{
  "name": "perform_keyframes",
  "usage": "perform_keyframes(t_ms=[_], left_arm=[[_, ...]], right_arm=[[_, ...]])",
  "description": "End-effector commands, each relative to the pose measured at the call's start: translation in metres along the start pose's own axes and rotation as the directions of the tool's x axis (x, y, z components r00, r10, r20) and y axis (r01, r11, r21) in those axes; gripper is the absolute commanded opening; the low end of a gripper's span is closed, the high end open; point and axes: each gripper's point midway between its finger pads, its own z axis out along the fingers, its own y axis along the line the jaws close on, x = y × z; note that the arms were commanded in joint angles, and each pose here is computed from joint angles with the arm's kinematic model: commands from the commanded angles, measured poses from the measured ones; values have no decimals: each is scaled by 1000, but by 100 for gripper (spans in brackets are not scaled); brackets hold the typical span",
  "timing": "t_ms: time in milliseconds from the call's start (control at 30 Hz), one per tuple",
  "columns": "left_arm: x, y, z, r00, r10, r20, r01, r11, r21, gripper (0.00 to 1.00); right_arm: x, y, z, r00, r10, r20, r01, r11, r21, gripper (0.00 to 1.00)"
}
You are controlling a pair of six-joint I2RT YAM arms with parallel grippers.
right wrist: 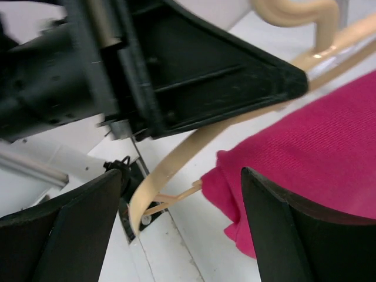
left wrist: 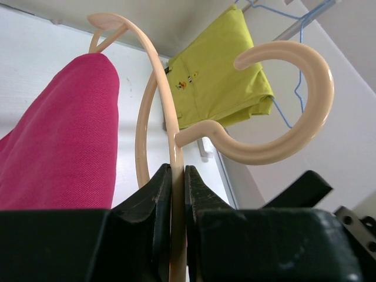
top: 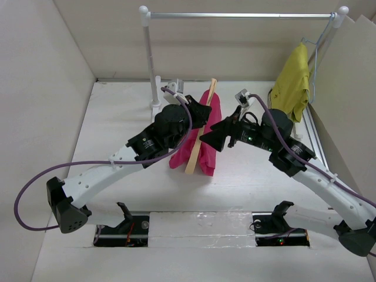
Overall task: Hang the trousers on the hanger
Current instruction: Place the hanger at the clothesline.
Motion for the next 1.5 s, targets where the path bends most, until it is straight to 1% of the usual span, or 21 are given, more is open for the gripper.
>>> perform_keyframes(t_ms=[0, 67, 100, 133, 167, 200, 233, 333, 367, 400, 433, 467, 567, 833, 967, 1067, 1167, 1267, 1333, 1467], left_arm=[[-83, -59, -24, 956, -195, 220, 148, 966, 212, 0], [-90, -61, -29, 946, -220, 237, 165, 959, 232, 0], [-91, -62, -30, 943, -231, 239, 173, 955, 240, 0], [-95, -63, -31, 941, -230, 249, 171, 956, 238, 0], [-95, -61, -31, 941, -228, 249, 174, 959, 222, 0], [-95, -62, -33, 940, -234, 248, 176, 956, 235, 0], [-96, -63, -34, 939, -237, 250, 175, 953, 246, 0], [-97, -62, -37, 940, -228, 255, 166, 955, 245, 0], [-97, -60, -39, 939, -226, 259, 161, 955, 248, 0], [-95, -59, -39, 940, -225, 257, 161, 955, 250, 0], [-93, -59, -40, 941, -225, 251, 159, 953, 259, 0], [-95, -56, -40, 940, -225, 255, 158, 953, 257, 0], [-91, -49, -42, 943, -223, 247, 158, 954, 255, 0], [-103, -31, -52, 933, -212, 290, 144, 960, 238, 0], [-106, -27, -54, 931, -208, 299, 136, 960, 246, 0], [-106, -25, -54, 932, -207, 296, 133, 959, 251, 0], [-103, -24, -53, 936, -199, 289, 126, 959, 253, 0], [-102, -26, -54, 940, -193, 281, 118, 958, 262, 0], [-102, -28, -55, 941, -191, 279, 114, 956, 270, 0], [-96, -25, -55, 944, -181, 275, 102, 955, 277, 0]], right_arm=[[-50, 5, 0, 983, 19, 184, -26, 999, 40, 87], [-42, 3, 6, 984, 45, 174, -53, 998, 39, 87], [-39, 0, 9, 984, 52, 169, -61, 997, 46, 85], [-35, -1, 14, 985, 59, 161, -67, 997, 45, 83], [-34, -2, 15, 984, 63, 166, -71, 996, 45, 83], [-45, 5, 16, 976, 55, 212, -57, 998, 4, 79], [-45, 3, 18, 975, 67, 212, -69, 998, 1, 78], [-40, 7, 24, 981, 83, 177, -75, 996, -49, 77], [-37, 10, 28, 981, 98, 166, -84, 992, -90, 74], [-38, 10, 29, 980, 94, 177, -77, 992, -98, 72], [-36, 10, 31, 978, 125, 166, -106, 987, -118, 69], [-28, 11, 35, 980, 143, 140, -123, 982, -147, 68], [-19, 8, 43, 974, 184, 130, -161, 972, -169, 66], [-5, 21, 53, 976, 203, 81, -183, 961, -209, 65], [8, 19, 53, 977, 207, 49, -194, 962, -193, 65], [17, 20, 53, 978, 208, 31, -198, 960, -197, 61], [22, 21, 56, 979, 203, 19, -195, 960, -201, 64], [23, 19, 61, 984, 180, -5, -177, 962, -210, 64], [17, 19, 62, 988, 156, -1, -153, 965, -213, 61], [19, 22, 66, 992, 112, -57, -122, 967, -225, 58]])
